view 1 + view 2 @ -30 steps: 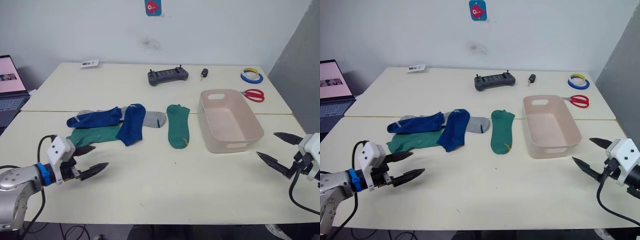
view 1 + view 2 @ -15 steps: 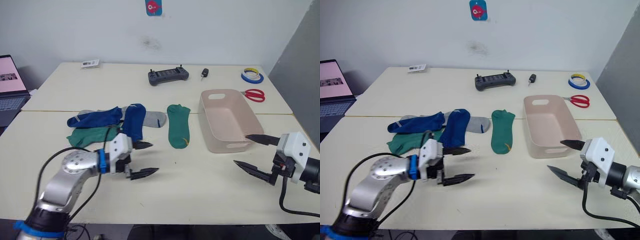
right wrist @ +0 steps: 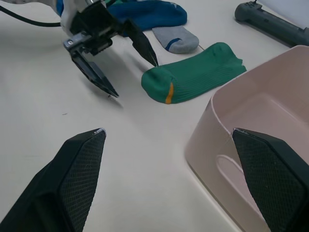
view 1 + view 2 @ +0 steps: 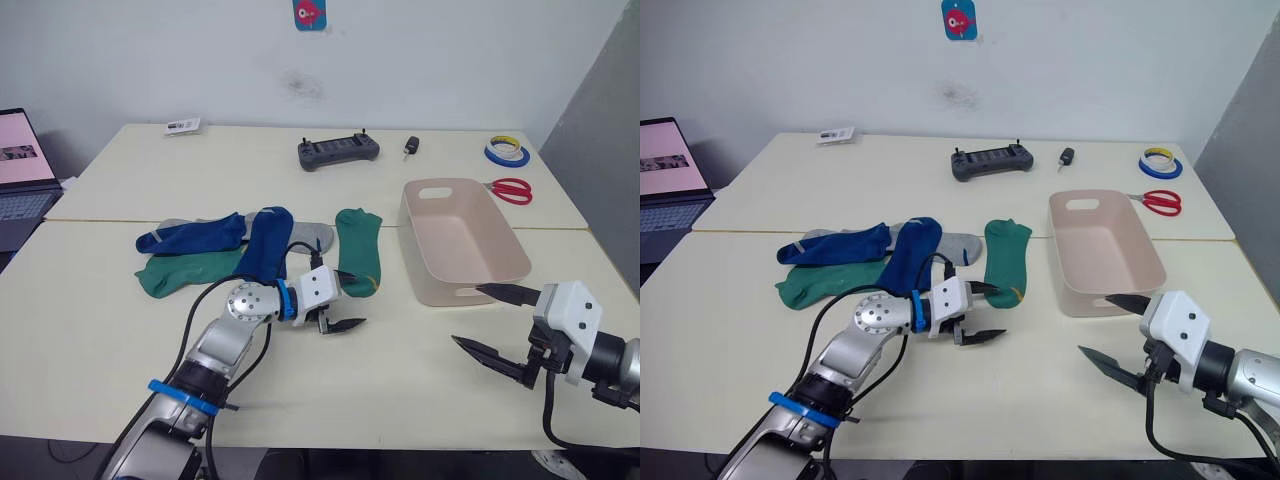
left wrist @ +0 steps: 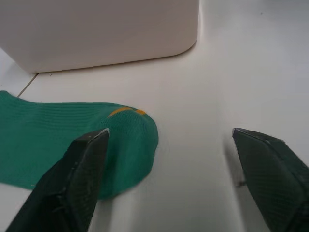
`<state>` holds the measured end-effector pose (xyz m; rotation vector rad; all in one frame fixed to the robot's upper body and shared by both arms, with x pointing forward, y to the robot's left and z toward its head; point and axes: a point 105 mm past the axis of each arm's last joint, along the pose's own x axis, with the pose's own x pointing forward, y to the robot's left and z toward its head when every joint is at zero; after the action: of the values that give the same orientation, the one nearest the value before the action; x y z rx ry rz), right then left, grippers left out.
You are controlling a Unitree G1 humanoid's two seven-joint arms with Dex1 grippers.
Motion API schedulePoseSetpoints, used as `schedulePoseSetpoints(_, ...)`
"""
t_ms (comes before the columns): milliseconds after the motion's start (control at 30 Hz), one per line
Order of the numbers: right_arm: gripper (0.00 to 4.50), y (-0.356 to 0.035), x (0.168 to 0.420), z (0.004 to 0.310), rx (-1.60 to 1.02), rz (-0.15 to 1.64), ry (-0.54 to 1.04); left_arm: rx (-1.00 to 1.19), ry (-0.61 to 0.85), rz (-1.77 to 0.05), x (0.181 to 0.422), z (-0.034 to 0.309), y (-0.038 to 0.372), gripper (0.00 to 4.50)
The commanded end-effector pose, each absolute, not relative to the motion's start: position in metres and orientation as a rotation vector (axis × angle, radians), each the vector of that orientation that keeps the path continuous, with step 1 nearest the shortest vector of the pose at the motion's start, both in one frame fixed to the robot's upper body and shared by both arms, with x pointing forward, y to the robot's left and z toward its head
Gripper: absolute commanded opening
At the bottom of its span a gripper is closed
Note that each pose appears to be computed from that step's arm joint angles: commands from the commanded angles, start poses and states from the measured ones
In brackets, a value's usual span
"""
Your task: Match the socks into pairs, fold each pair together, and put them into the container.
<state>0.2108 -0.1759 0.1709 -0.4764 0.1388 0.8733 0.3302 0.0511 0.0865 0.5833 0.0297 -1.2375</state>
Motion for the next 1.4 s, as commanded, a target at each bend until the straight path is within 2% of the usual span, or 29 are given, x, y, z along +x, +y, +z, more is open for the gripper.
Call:
schedulePoseSetpoints(33, 4.50, -0.171, 0.207, 0.179, -0.488, 0.873, 0.102, 0.615, 0.024, -1.229, 0.337, 0.088, 0.043, 2.91)
schedulePoseSetpoints(100, 4.50, -0.169, 0.206, 0.179, -0.487, 0.871, 0.098, 0.615, 0.031, -1.214, 0.344, 0.088, 0.035, 2.32)
schedulePoseSetpoints(333, 4.50, -0.166, 0.204, 0.180, -0.483, 0.877, 0.092, 0.602, 0.063, -1.245, 0.343, 0.083, 0.024, 0.02)
schedulePoseSetpoints(500, 4.50, -0.166, 0.205, 0.179, -0.480, 0.886, 0.090, 0.580, 0.058, -1.303, 0.333, 0.090, 0.031, 0.02)
schedulePoseSetpoints(667, 4.50, -0.163, 0.208, 0.179, -0.478, 0.908, 0.080, 0.545, 0.057, -1.474, 0.298, 0.101, 0.056, 0.02)
schedulePoseSetpoints(800, 4.50, -0.160, 0.210, 0.177, -0.475, 0.945, 0.081, 0.515, 0.155, -1.554, 0.264, 0.100, 0.098, 0.02)
schedulePoseSetpoints(967, 4.50, -0.151, 0.207, 0.169, -0.452, 1.015, 0.095, 0.341, 0.327, -1.510, 0.234, 0.105, 0.152, 0.02)
schedulePoseSetpoints(1167, 4.50, -0.132, 0.204, 0.159, -0.422, 1.114, 0.093, 0.298, 0.398, -1.335, 0.231, 0.097, 0.202, 0.02)
schedulePoseSetpoints(1400, 4.50, -0.116, 0.207, 0.157, -0.412, 1.179, 0.068, 0.374, 0.372, -1.313, 0.227, 0.086, 0.212, 0.02)
